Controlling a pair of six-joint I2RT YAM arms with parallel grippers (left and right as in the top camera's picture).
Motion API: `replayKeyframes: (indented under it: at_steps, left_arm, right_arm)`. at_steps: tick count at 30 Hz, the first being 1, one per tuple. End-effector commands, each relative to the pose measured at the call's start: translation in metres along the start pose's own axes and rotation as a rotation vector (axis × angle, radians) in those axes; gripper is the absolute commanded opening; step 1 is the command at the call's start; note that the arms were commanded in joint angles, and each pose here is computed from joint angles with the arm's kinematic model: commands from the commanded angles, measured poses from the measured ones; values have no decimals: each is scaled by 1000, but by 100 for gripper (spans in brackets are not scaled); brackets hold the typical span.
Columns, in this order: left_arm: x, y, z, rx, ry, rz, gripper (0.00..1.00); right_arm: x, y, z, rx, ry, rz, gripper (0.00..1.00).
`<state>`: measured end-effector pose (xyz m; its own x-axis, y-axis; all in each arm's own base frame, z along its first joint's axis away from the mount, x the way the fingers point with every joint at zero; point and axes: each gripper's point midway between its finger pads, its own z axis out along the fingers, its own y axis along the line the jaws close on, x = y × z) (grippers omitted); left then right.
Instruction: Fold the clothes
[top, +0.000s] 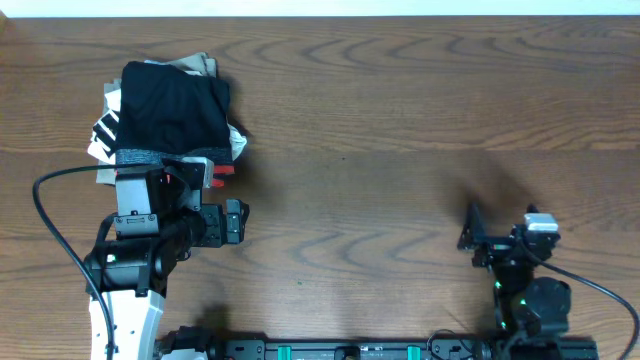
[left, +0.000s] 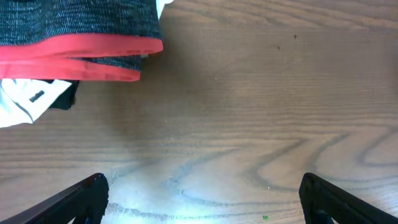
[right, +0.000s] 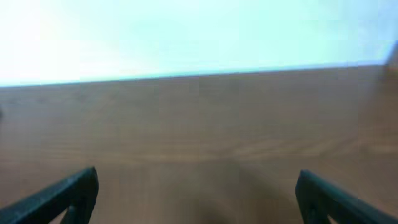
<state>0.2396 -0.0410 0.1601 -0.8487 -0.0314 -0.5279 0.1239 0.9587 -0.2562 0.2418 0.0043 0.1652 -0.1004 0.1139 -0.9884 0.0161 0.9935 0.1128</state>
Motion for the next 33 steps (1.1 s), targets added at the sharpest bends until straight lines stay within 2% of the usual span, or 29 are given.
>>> replayKeyframes:
  at_steps: [1,33]
  left_arm:
    - [-1,-3,-1,14,-1,1,98]
    - [-1,-3,-1,14,-1,1,98]
  right_arm:
    - [6,3,5,-15,-37,-25,99]
    - [7,5,5,-29,-32,-20,99]
